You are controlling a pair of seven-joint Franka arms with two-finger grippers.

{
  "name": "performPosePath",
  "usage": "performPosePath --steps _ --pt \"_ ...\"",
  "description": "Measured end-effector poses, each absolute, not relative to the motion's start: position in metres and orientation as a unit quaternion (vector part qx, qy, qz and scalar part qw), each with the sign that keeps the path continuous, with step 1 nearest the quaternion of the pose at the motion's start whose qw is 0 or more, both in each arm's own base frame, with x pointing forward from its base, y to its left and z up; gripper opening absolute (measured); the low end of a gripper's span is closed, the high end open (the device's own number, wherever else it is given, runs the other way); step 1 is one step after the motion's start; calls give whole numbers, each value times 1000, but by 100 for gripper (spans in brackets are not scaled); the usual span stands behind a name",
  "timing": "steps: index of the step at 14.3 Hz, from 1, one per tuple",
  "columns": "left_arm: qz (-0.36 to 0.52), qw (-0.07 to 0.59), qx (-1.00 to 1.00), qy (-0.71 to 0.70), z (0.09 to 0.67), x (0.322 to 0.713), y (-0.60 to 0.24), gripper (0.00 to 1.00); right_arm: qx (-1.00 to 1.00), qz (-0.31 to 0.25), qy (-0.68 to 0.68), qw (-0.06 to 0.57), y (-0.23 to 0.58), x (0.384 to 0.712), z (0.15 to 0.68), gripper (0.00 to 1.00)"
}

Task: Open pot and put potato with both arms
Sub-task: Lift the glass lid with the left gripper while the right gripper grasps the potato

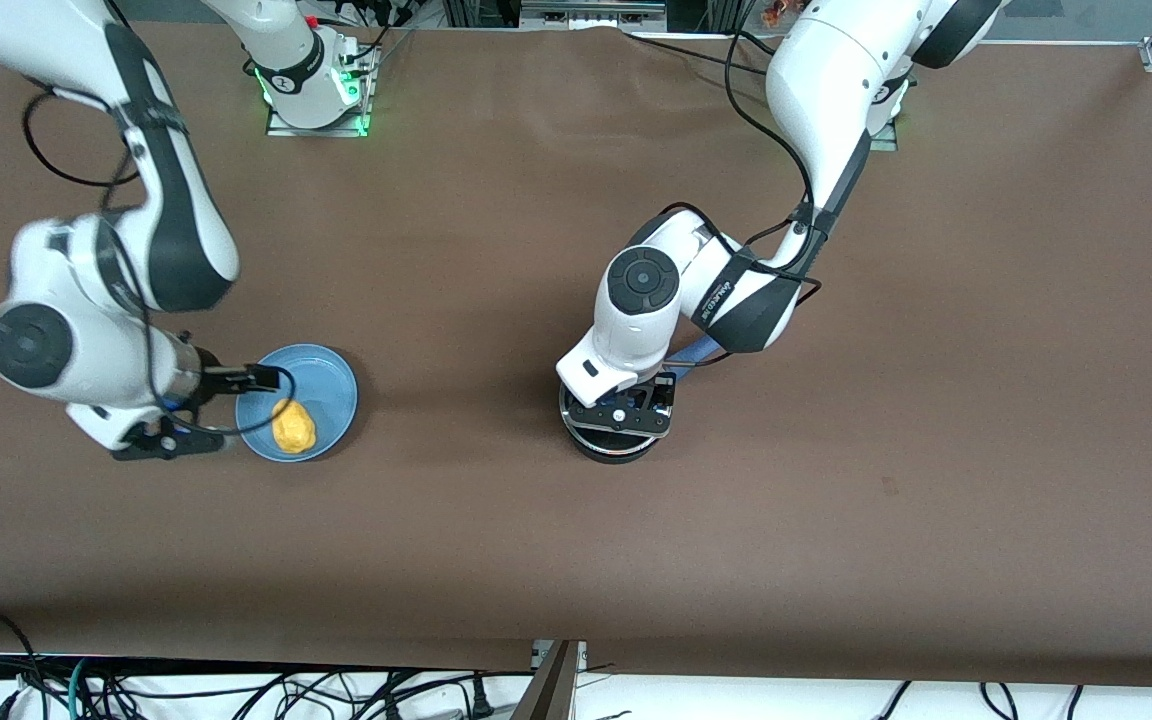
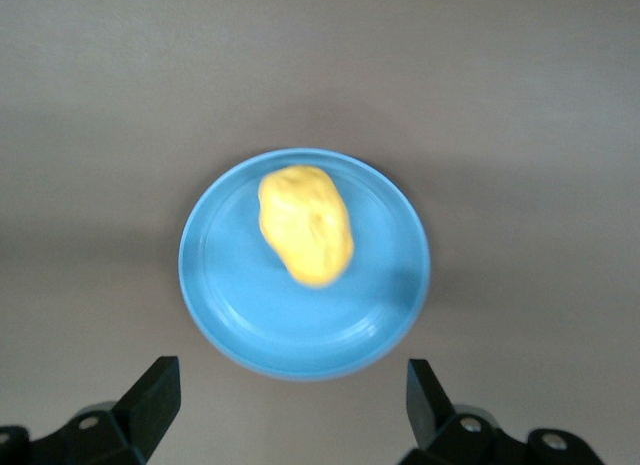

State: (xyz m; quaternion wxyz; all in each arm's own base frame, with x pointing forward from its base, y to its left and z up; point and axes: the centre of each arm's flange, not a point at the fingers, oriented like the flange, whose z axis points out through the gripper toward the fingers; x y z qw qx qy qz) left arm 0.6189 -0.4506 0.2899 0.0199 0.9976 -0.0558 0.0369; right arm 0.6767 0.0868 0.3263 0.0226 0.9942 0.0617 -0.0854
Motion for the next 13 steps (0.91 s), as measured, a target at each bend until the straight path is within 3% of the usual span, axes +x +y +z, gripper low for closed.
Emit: performPosePath --steps 1,4,5,6,12,13 --pt "37 20 998 -57 290 619 -451 93 993 -93 64 22 89 678 304 100" --pt "37 20 997 -64 290 619 -451 70 991 -106 80 19 90 681 260 100" --pt "37 20 997 -65 290 619 -451 70 990 -111 88 18 89 680 252 100" --pt "38 20 997 -66 290 619 -452 63 989 -112 95 17 89 681 246 100" --pt "38 20 997 -67 290 619 -451 61 986 -101 130 13 83 685 216 99" --pt "38 20 997 -67 290 619 -451 61 985 -100 139 12 80 686 210 95"
